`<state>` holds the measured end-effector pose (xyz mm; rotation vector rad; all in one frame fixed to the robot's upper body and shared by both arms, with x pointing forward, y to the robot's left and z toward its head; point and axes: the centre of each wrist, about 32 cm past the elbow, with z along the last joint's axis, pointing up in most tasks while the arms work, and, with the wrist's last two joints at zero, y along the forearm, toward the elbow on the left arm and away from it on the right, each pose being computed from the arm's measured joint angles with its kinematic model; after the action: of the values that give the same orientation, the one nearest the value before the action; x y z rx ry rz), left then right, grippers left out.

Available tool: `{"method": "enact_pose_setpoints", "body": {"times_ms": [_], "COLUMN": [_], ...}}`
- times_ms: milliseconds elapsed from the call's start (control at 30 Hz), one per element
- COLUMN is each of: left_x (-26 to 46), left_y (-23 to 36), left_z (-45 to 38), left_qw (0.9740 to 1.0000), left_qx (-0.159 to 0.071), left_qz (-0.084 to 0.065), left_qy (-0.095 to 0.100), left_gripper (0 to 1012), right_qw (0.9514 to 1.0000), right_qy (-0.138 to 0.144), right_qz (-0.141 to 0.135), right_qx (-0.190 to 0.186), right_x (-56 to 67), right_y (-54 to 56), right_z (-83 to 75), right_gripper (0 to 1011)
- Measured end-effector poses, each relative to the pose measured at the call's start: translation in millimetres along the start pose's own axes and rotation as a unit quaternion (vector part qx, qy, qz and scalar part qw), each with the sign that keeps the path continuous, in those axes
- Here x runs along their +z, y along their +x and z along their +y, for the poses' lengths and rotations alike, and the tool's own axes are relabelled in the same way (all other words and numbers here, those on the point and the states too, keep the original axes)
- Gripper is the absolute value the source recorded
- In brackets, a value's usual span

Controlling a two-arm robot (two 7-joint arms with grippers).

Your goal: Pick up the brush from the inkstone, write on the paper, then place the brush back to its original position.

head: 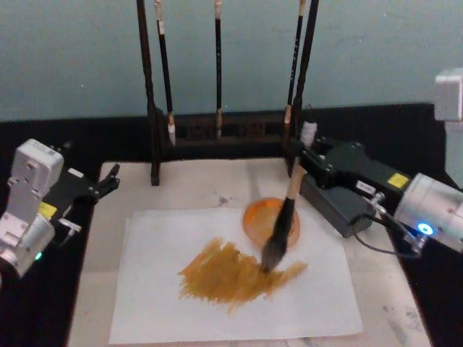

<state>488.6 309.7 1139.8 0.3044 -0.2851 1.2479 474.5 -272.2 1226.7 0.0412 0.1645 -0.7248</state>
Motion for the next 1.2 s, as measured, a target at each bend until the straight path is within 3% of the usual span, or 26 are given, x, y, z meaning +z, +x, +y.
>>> {"method": "enact_pose_setpoints", "body": {"times_ms": [267,700,1200], "left_x": [0.0,0.0,0.0], "left_y": [0.0,0.0,0.0], "left_z": [0.0,0.0,0.0], "left_qw": [1.0,1.0,1.0], "left_qx": [0.0,0.0,0.0], "left_qz": [0.0,0.0,0.0], "left_qy": [0.0,0.0,0.0], "left_gripper": [1010,1010,1009], "right_qw": [0.9993,0.9989,0.9989], "right_qy": [0.015,0.026,0.024], "right_qz": [-0.025,-0.037,-0.04], "right_qx": [0.023,0.013,0.01], "right_x": [10.9,22.2,22.3], "right_y": [-2.5,14.3,14.9], "right_z": [22.4,56.7,58.6], "right_gripper": [161,161,161]}}
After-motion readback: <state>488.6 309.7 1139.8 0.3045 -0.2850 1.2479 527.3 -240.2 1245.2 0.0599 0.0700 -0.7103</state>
